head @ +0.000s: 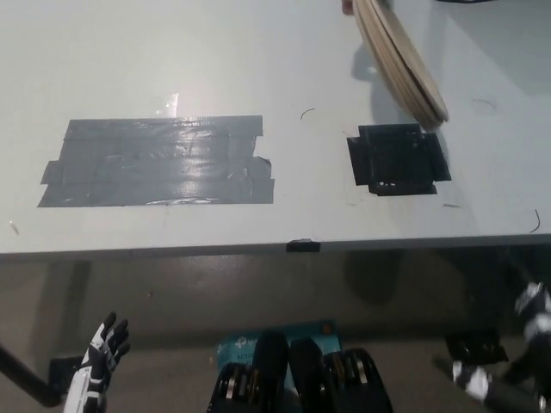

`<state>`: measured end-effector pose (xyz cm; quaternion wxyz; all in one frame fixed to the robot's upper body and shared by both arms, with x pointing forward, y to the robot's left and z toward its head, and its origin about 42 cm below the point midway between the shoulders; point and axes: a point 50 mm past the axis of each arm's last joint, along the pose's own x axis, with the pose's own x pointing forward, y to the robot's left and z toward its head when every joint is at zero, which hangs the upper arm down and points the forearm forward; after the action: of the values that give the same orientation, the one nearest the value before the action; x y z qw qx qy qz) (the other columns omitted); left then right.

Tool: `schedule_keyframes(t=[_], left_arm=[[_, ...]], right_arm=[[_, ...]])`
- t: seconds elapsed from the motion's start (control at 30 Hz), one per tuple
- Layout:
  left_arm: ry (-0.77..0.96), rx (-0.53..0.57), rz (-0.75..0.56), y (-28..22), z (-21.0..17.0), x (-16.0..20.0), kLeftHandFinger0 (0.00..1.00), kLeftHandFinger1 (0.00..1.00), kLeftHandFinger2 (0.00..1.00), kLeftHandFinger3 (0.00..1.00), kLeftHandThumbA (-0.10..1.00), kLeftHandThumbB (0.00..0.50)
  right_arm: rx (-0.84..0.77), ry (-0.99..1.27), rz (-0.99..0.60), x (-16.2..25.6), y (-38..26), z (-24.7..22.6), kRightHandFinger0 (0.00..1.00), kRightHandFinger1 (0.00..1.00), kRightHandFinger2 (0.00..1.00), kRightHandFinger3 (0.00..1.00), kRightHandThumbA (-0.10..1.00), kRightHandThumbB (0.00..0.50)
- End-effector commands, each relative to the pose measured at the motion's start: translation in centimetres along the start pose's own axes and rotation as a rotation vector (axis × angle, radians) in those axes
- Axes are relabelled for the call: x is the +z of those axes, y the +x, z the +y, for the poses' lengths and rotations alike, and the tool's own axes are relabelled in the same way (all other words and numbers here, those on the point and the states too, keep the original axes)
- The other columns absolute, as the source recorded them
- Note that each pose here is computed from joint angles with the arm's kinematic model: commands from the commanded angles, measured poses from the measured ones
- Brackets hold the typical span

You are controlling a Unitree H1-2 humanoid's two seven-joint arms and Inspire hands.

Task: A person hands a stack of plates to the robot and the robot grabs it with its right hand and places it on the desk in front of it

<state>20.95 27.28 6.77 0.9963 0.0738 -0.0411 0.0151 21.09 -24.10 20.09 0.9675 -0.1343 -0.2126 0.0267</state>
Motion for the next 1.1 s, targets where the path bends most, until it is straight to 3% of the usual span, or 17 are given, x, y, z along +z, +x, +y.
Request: schedule_keyframes(t=[0.0,0.1,0.27,0.43,0.5,0.83,1.0,1.07], left_arm=[[0.052,-0.009,-0.085,0.0,1.4,1.5,1.0,1.0,1.0,1.0,1.0,0.318],[0.052,-0.006,-0.09,0.2,1.4,1.3,1.0,1.0,1.0,1.0,1.0,0.338],[0.052,-0.025,-0.067,0.0,1.6,1.3,1.0,1.0,1.0,1.0,1.0,0.338],[0.063,-0.023,-0.073,-0.1,1.8,1.4,1.0,1.0,1.0,1.0,1.0,0.33],[0.064,-0.017,-0.074,-0.1,1.9,1.4,1.0,1.0,1.0,1.0,1.0,0.32],[0.064,-0.008,-0.074,-0.1,2.0,1.5,1.0,1.0,1.0,1.0,1.0,0.335],[0.064,-0.016,-0.073,-0.1,2.0,1.8,1.0,1.0,1.0,1.0,1.0,0.351],[0.065,-0.023,-0.077,0.0,2.0,1.8,1.0,1.0,1.0,1.0,1.0,0.348]], right_arm=[[-0.165,-0.291,-0.224,5.6,5.5,-0.8,1.0,1.0,1.0,1.0,0.97,0.311],[-0.17,-0.329,-0.254,6.7,8.5,-0.6,1.0,1.0,1.0,1.0,0.92,0.34],[-0.184,-0.385,-0.273,6.9,12.8,0.2,1.0,1.0,1.0,1.0,0.81,0.303],[-0.188,-0.463,-0.241,5.0,17.6,0.5,1.0,1.0,1.0,1.0,0.82,0.321],[-0.2,-0.507,-0.221,3.9,19.5,0.6,1.0,1.0,1.0,1.0,0.87,0.343],[-0.245,-0.658,-0.126,2.0,26.6,1.0,1.0,1.0,1.0,1.0,0.95,0.389],[-0.244,-0.684,-0.105,1.3,28.7,1.4,1.0,1.0,1.0,1.0,0.91,0.416],[-0.237,-0.681,-0.096,1.1,29.5,1.4,1.0,1.0,1.0,1.0,0.84,0.419]])
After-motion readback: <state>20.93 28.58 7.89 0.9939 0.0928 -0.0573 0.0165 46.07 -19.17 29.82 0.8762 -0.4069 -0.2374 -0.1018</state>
